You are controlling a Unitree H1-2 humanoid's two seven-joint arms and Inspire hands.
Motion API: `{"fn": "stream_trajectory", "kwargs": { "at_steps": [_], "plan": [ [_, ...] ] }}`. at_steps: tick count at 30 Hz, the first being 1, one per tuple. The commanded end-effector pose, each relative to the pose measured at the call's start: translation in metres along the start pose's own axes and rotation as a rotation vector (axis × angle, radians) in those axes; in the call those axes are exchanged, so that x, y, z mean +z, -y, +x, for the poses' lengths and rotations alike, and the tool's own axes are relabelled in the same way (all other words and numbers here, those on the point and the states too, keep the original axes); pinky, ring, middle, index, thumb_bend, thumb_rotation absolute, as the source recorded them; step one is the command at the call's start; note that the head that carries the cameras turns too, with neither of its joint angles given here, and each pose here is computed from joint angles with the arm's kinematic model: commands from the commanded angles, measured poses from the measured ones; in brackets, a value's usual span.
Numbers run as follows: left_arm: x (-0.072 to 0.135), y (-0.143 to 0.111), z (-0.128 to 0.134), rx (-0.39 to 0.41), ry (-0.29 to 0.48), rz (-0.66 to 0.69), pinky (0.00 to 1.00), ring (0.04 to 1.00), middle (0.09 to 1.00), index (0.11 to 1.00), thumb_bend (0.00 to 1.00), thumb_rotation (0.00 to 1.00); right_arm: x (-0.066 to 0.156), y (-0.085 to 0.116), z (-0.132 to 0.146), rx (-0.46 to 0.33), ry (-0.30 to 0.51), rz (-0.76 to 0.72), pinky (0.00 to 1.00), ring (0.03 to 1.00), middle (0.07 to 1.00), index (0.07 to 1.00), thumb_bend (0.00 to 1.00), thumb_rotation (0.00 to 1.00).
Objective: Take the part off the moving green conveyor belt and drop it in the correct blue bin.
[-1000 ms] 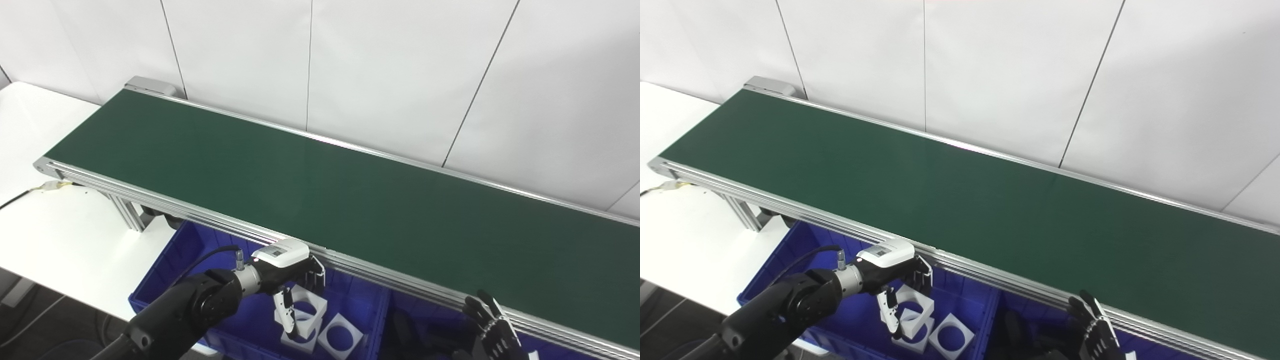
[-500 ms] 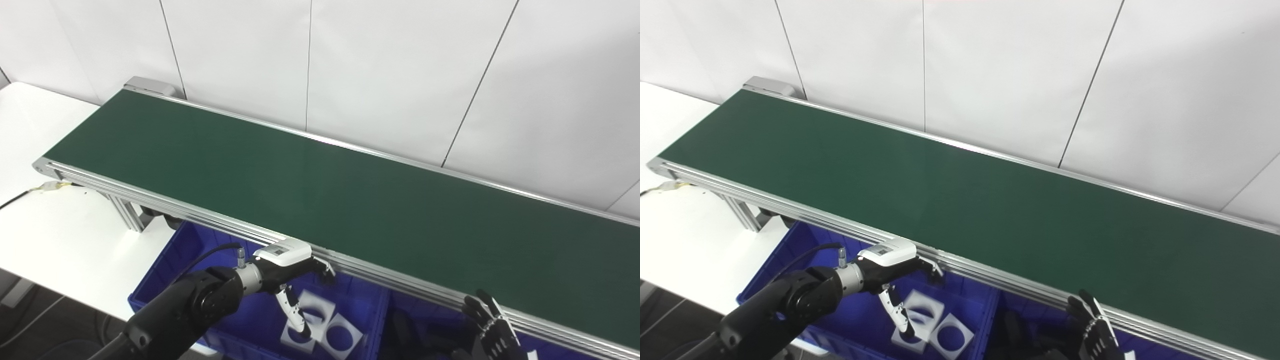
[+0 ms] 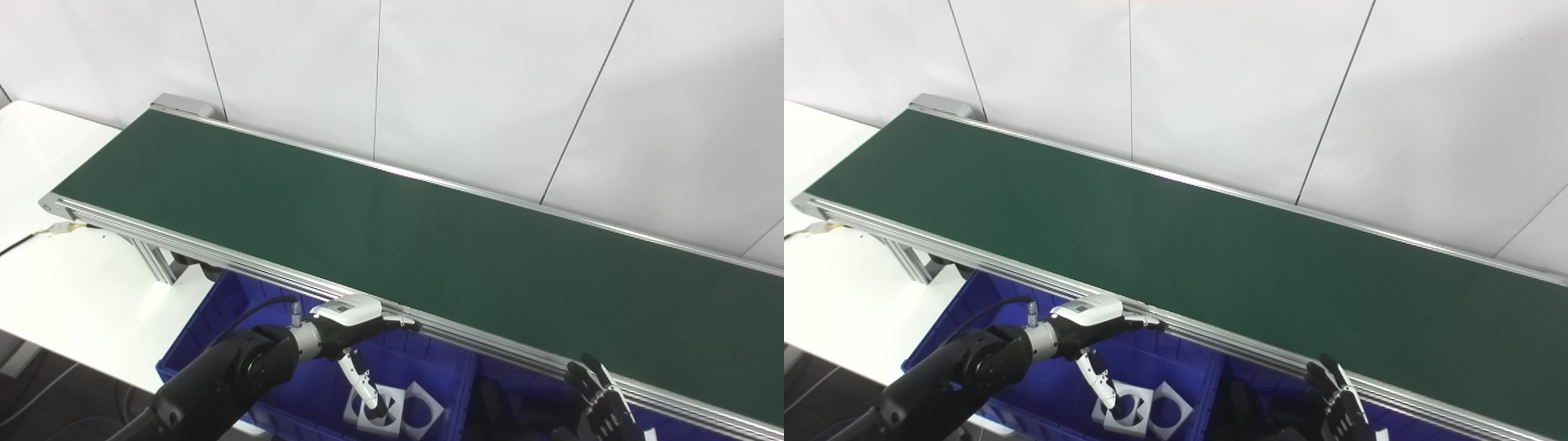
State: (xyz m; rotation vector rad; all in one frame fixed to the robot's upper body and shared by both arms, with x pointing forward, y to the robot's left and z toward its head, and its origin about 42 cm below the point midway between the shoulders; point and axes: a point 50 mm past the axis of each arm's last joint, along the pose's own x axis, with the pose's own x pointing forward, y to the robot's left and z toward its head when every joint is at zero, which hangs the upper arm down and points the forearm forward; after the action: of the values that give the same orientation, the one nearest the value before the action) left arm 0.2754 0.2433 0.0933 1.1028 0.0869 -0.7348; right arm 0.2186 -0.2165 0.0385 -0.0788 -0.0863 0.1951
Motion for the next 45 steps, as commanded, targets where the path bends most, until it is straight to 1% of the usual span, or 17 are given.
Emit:
{"fn": "stream_trajectory", "kwargs": {
  "at_steps": [1, 3, 4, 7, 9, 10, 13, 19, 24, 27, 29, 30, 34, 38, 40, 43, 45],
  "plan": [
    [0.008, -0.017, -0.006, 0.067, 0.068, -0.042, 0.93, 0.871, 0.867, 0.883, 0.92, 0.48, 0.008, -0.003, 0.004, 0.002, 0.074, 0.007, 0.79, 0.825, 0.836, 0.880, 0.97, 0.49],
    [0.015, -0.016, -0.011, 0.098, 0.124, -0.154, 0.86, 0.828, 0.825, 0.847, 0.87, 0.51, 0.007, -0.004, 0.003, 0.003, 0.069, 0.009, 0.79, 0.827, 0.838, 0.880, 0.97, 0.50],
    [0.019, -0.015, -0.013, 0.122, 0.167, -0.228, 0.75, 0.786, 0.801, 0.820, 0.86, 0.53, 0.007, -0.005, 0.003, 0.004, 0.067, 0.013, 0.79, 0.828, 0.838, 0.880, 0.97, 0.49],
    [0.030, -0.011, -0.017, 0.176, 0.275, -0.373, 0.68, 0.757, 0.784, 0.804, 0.85, 0.56, 0.005, -0.006, 0.001, 0.007, 0.059, 0.015, 0.79, 0.828, 0.841, 0.880, 0.97, 0.49],
    [0.039, -0.009, -0.017, 0.215, 0.337, -0.453, 0.67, 0.739, 0.772, 0.794, 0.84, 0.61, 0.003, -0.007, 0.001, 0.010, 0.053, 0.009, 0.78, 0.825, 0.838, 0.879, 0.97, 0.49],
    [0.043, -0.007, -0.017, 0.229, 0.358, -0.483, 0.68, 0.760, 0.794, 0.796, 0.86, 0.66, 0.003, -0.007, 0.000, 0.012, 0.051, 0.006, 0.78, 0.822, 0.835, 0.880, 0.97, 0.50],
    [0.054, -0.004, -0.015, 0.266, 0.417, -0.561, 0.69, 0.773, 0.816, 0.806, 0.89, 0.71, 0.000, -0.009, 0.000, 0.017, 0.041, -0.001, 0.78, 0.824, 0.836, 0.880, 0.97, 0.51],
    [0.070, -0.001, -0.009, 0.287, 0.471, -0.649, 0.70, 0.791, 0.839, 0.826, 0.94, 0.73, -0.003, -0.015, 0.000, 0.018, 0.028, -0.004, 0.79, 0.829, 0.836, 0.880, 0.97, 0.49],
    [0.071, 0.008, -0.002, 0.306, 0.474, -0.713, 0.69, 0.778, 0.832, 0.829, 0.94, 0.71, -0.004, -0.020, -0.001, 0.016, 0.022, -0.020, 0.78, 0.827, 0.838, 0.880, 0.96, 0.52],
    [0.067, 0.021, 0.006, 0.338, 0.470, -0.775, 0.70, 0.785, 0.831, 0.823, 0.89, 0.64, -0.005, -0.023, -0.001, 0.015, 0.019, -0.016, 0.78, 0.826, 0.841, 0.880, 0.97, 0.53],
    [0.059, 0.034, 0.013, 0.371, 0.452, -0.812, 0.70, 0.784, 0.827, 0.823, 0.88, 0.62, -0.006, -0.027, -0.001, 0.012, 0.016, -0.008, 0.78, 0.825, 0.841, 0.880, 0.97, 0.53],
    [0.054, 0.041, 0.017, 0.381, 0.437, -0.829, 0.74, 0.820, 0.854, 0.840, 0.89, 0.62, -0.006, -0.029, 0.000, 0.011, 0.016, -0.006, 0.77, 0.824, 0.841, 0.880, 0.95, 0.53],
    [0.041, 0.064, 0.026, 0.415, 0.391, -0.879, 0.77, 0.854, 0.889, 0.866, 0.87, 0.68, -0.008, -0.035, 0.001, 0.012, 0.008, 0.000, 0.78, 0.827, 0.843, 0.881, 0.94, 0.55],
    [0.035, 0.080, 0.032, 0.439, 0.364, -0.923, 0.75, 0.818, 0.855, 0.873, 0.85, 0.71, -0.010, -0.039, 0.003, 0.011, 0.001, -0.001, 0.79, 0.837, 0.842, 0.883, 0.96, 0.56],
    [0.032, 0.085, 0.034, 0.445, 0.351, -0.960, 0.74, 0.795, 0.831, 0.867, 0.82, 0.68, -0.011, -0.041, 0.004, 0.011, -0.002, -0.004, 0.79, 0.841, 0.845, 0.885, 0.94, 0.56],
    [0.031, 0.091, 0.035, 0.460, 0.339, -1.017, 0.73, 0.780, 0.817, 0.855, 0.83, 0.66, -0.012, -0.042, 0.004, 0.009, -0.004, -0.011, 0.79, 0.842, 0.846, 0.888, 0.95, 0.57],
    [0.030, 0.093, 0.034, 0.462, 0.333, -1.039, 0.72, 0.775, 0.812, 0.852, 0.87, 0.67, -0.011, -0.044, 0.005, 0.009, -0.002, -0.016, 0.78, 0.836, 0.844, 0.888, 0.94, 0.57]
  ]
}}
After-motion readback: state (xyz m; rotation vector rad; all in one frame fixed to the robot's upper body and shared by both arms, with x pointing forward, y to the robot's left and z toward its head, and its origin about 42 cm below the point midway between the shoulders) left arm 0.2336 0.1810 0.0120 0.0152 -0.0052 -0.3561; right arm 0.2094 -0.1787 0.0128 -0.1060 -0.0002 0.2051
